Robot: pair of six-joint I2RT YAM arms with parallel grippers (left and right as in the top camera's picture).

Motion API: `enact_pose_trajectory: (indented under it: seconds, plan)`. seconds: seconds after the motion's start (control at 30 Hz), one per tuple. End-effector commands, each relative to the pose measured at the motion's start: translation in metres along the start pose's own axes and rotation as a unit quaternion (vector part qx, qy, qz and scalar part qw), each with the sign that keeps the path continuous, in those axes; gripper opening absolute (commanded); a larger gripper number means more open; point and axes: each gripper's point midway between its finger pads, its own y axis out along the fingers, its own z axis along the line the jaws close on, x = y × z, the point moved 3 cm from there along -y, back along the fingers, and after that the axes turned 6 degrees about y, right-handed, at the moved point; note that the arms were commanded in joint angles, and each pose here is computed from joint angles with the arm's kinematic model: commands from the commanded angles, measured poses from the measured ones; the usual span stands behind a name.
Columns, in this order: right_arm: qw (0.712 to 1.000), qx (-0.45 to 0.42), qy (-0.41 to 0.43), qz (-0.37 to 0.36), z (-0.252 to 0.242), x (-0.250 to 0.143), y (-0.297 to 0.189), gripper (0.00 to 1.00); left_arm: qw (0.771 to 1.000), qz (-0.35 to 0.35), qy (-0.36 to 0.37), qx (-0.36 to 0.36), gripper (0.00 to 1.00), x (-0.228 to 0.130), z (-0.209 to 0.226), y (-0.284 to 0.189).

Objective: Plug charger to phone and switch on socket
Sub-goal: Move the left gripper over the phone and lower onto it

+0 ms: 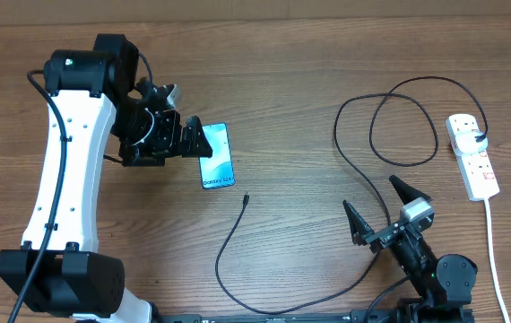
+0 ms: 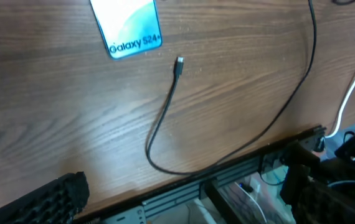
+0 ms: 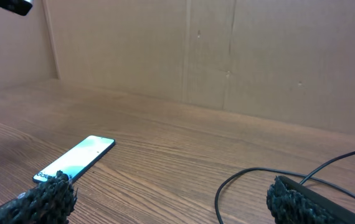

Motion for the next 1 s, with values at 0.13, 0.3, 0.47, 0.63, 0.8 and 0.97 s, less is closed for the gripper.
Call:
enact_pose_trajectory:
  seconds: [0.13, 0.3, 0.47, 0.63, 0.8, 0.97]
  plan:
    - [1.0, -0.003, 0.001, -0.001, -0.001, -0.002, 0.0, 1.0, 0.996, -0.005, -0.051, 0.067, 1.0, 0.005, 0.017, 0.004]
    - [1.0, -0.003, 0.001, -0.001, -0.001, -0.002, 0.0, 1.0, 0.987, -0.013, -0.092, 0.13, 1.0, 0.006, 0.024, 0.005]
    - [1.0, -0.003, 0.001, -0.001, -0.001, -0.002, 0.0, 1.0, 0.987, -0.035, -0.061, 0.142, 1.0, 0.017, 0.012, 0.011]
    - [1.0, -0.003, 0.001, -0.001, -0.001, -0.002, 0.0, 1.0, 0.986, -0.08, -0.058, 0.134, 1.0, 0.037, 0.0, 0.015]
    - [1.0, -0.003, 0.001, -0.001, -0.001, -0.002, 0.0, 1.0, 0.983, -0.119, -0.051, 0.127, 1.0, 0.055, -0.002, 0.015]
    - [1.0, -0.003, 0.001, -0.001, -0.001, -0.002, 0.0, 1.0, 0.983, -0.122, -0.049, 0.126, 1.0, 0.061, 0.005, 0.033]
